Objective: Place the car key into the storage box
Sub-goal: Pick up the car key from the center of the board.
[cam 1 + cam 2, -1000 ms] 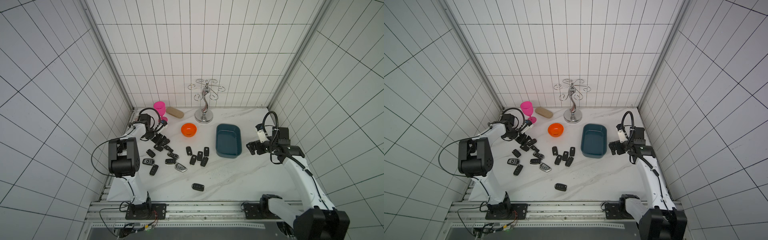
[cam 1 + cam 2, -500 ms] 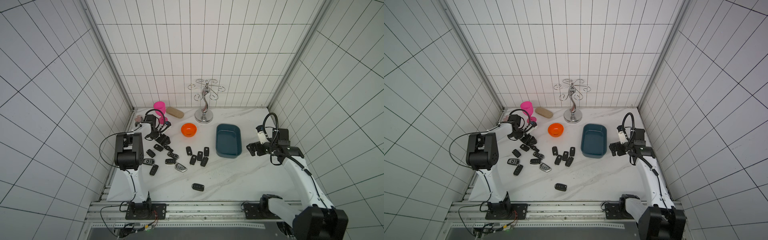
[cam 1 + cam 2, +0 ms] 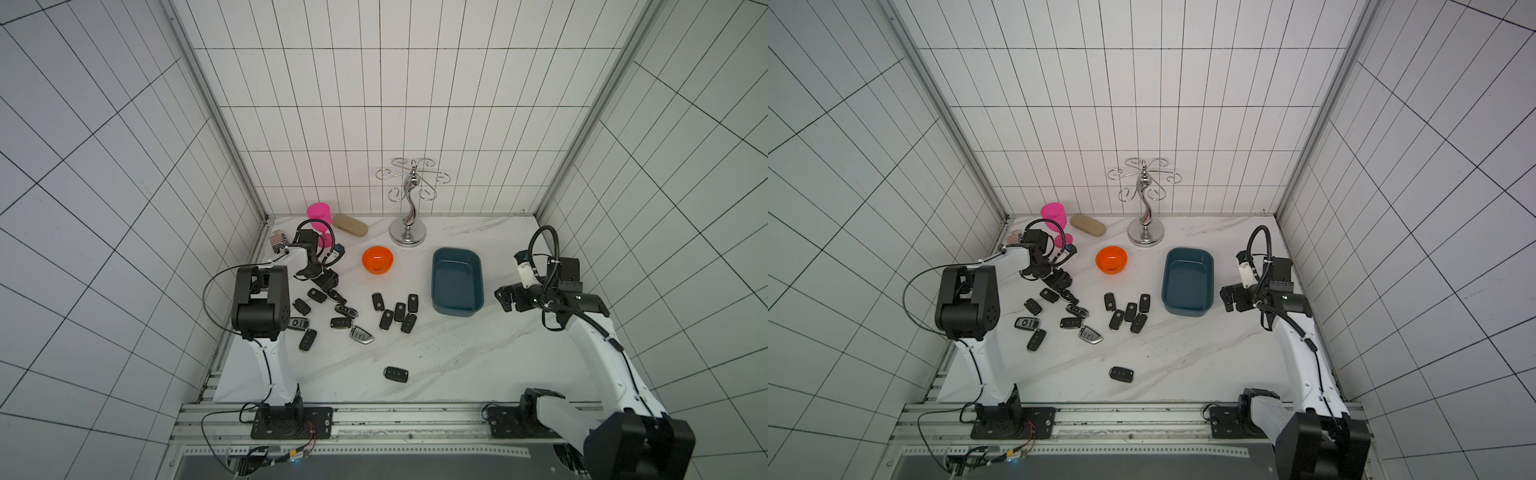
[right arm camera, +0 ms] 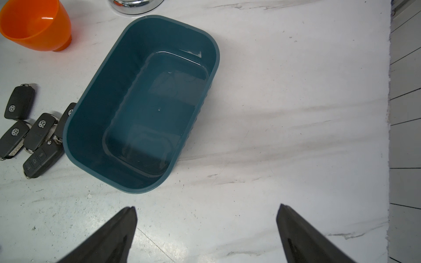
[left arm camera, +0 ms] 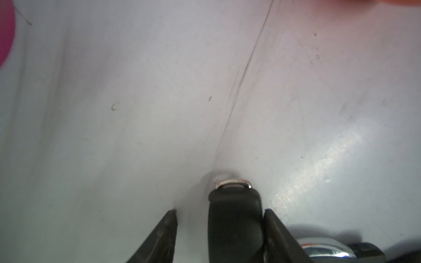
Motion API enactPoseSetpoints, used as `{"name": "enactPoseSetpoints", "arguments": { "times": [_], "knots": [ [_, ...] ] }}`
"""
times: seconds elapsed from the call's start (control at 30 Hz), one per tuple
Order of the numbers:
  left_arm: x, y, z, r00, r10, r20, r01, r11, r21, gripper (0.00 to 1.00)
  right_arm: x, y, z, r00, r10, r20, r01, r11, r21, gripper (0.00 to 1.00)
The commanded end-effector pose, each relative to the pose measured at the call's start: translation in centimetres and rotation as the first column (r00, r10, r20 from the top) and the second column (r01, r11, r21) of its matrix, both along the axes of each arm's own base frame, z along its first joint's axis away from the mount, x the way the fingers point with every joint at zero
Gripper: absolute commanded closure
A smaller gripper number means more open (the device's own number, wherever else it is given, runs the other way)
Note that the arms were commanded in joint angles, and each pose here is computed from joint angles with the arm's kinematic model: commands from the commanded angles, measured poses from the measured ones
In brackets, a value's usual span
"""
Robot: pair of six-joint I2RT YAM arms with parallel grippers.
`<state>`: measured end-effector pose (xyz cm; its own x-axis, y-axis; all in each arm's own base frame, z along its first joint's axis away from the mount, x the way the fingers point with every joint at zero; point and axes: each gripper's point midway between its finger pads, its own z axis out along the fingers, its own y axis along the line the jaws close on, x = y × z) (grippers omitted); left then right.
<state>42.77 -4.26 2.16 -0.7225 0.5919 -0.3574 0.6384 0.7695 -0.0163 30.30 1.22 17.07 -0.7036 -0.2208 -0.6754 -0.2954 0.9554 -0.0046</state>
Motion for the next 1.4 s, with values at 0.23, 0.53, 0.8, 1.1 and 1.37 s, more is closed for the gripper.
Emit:
{"name": "enactPoseSetpoints", "arguments": {
  "times": [0.23,0.53,0.8,1.1,1.37],
  "knots": [
    [-2.1,0.5,-2.0,0.992,0.035,-0.123,-0.034,0.999,0.012,0.80,-0.6,0.3,-0.2,1.000,0.028,-0.013,-0.028,1.000,0.012,0.12],
    [0.3,-0.7,2.3,0.998,0.056,-0.022,-0.058,0.993,-0.107,0.86,-4.2,5.7,2.2,0.950,0.295,-0.102,-0.290,0.955,0.061,0.13],
    [0.8,-2.3,10.4,0.989,0.046,0.140,-0.017,0.978,-0.206,0.86,-9.3,10.2,2.9,0.834,0.511,-0.209,-0.497,0.860,0.117,0.08],
    [-2.3,-5.0,15.3,0.986,-0.030,0.166,0.082,0.947,-0.312,0.84,-13.6,13.8,-0.7,0.620,0.676,-0.397,-0.693,0.710,0.126,0.09],
    [-6.5,-8.4,17.0,0.981,-0.123,0.148,0.175,0.894,-0.412,0.84,-12.6,16.4,-1.7,0.563,0.722,-0.403,-0.760,0.644,0.091,0.12]
  ]
}}
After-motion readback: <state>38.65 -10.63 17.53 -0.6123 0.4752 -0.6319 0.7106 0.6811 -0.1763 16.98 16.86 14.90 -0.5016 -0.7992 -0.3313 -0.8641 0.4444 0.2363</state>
